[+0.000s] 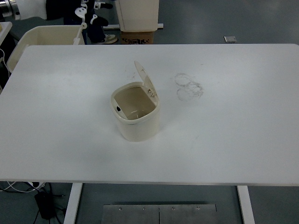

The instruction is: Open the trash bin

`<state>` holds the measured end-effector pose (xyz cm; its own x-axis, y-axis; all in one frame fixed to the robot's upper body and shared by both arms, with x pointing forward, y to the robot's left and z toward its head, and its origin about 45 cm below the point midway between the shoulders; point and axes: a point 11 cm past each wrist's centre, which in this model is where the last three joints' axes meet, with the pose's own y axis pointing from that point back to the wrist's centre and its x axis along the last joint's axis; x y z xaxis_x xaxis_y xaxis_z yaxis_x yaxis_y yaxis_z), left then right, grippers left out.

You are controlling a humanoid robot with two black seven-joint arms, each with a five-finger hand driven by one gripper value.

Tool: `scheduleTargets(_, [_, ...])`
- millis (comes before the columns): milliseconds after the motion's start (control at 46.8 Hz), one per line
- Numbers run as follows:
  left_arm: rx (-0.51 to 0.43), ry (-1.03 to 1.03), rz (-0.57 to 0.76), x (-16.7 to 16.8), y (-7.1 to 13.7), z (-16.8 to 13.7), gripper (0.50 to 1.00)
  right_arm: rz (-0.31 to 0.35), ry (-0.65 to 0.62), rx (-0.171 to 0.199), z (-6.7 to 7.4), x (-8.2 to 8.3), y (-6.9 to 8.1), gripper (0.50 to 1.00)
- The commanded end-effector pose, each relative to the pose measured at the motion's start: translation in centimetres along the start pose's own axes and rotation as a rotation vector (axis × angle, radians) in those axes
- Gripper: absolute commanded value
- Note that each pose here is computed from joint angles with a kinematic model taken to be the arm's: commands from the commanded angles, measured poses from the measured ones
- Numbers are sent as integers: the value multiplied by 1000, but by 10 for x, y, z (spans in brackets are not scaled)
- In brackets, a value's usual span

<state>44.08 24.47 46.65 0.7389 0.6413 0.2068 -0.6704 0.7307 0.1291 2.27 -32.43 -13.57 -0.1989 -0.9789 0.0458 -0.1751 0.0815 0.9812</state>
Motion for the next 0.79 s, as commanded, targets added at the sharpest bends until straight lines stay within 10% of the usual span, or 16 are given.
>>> scheduleTargets(0, [-48,84,50,16,2,-4,1000,0,1,-1,0,0,0,993])
scheduleTargets(449, [-177,547,238,58,-15,-83,1000,0,1,-1,0,0,0,993])
scheduleTargets(769, [-302,752,373,76,16,-131,1000,-2,-2,0,0,0,0,993])
